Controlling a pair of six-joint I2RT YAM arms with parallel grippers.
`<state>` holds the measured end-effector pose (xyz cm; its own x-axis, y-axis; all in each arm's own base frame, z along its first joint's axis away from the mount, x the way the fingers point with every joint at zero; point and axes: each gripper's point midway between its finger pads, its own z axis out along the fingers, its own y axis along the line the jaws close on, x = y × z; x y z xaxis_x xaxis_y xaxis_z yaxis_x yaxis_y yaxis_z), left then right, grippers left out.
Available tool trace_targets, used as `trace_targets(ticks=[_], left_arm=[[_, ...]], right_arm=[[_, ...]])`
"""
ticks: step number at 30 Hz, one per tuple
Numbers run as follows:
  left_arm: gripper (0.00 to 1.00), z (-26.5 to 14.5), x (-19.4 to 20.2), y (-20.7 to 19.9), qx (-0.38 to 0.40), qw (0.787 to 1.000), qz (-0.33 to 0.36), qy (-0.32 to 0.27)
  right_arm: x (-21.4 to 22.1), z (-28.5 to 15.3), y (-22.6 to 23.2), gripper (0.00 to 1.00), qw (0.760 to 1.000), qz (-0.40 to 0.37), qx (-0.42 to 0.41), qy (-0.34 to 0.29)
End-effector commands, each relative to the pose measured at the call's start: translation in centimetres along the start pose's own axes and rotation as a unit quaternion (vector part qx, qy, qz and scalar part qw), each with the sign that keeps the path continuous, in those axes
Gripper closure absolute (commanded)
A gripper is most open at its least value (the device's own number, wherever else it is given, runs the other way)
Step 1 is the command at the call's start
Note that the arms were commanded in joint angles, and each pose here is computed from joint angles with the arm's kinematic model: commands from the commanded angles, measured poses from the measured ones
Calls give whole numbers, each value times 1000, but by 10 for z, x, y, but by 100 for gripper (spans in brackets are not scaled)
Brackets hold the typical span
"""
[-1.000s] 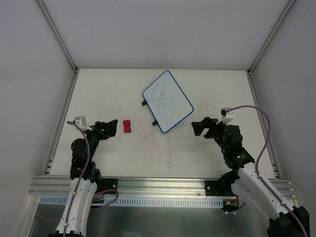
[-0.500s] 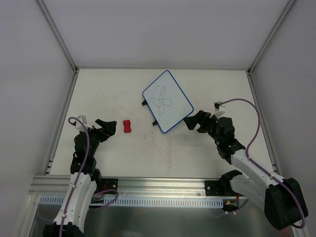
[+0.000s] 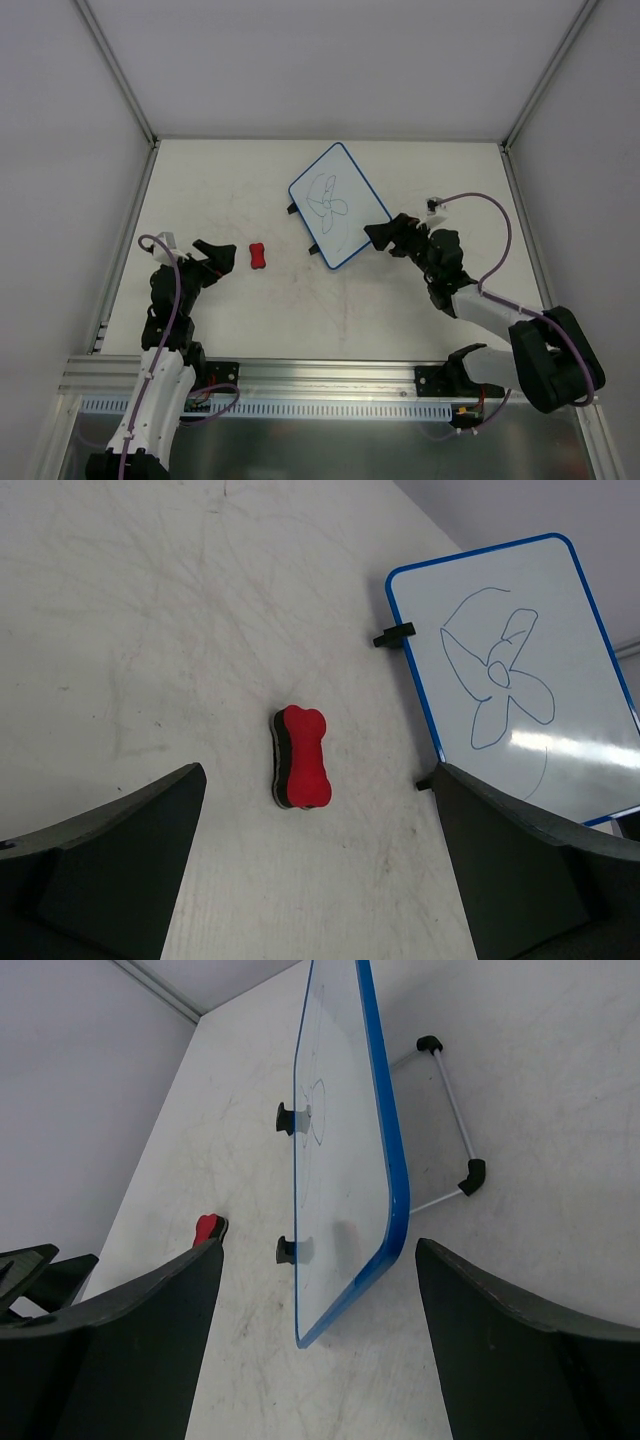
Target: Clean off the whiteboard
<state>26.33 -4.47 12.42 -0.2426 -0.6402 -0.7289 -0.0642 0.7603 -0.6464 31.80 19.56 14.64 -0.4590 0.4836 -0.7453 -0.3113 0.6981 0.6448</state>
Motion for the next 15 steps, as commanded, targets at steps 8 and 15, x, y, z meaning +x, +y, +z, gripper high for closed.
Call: trace_targets(ticks=[8, 15], left_arm=[[1, -1, -15, -7, -8, 1000, -5, -14], [1, 5, -8, -3, -25, 1000, -7, 15]], right_arm=[[-30, 21, 25, 33, 993, -3, -85, -80], [-32, 22, 12, 68, 994, 7, -62, -86]])
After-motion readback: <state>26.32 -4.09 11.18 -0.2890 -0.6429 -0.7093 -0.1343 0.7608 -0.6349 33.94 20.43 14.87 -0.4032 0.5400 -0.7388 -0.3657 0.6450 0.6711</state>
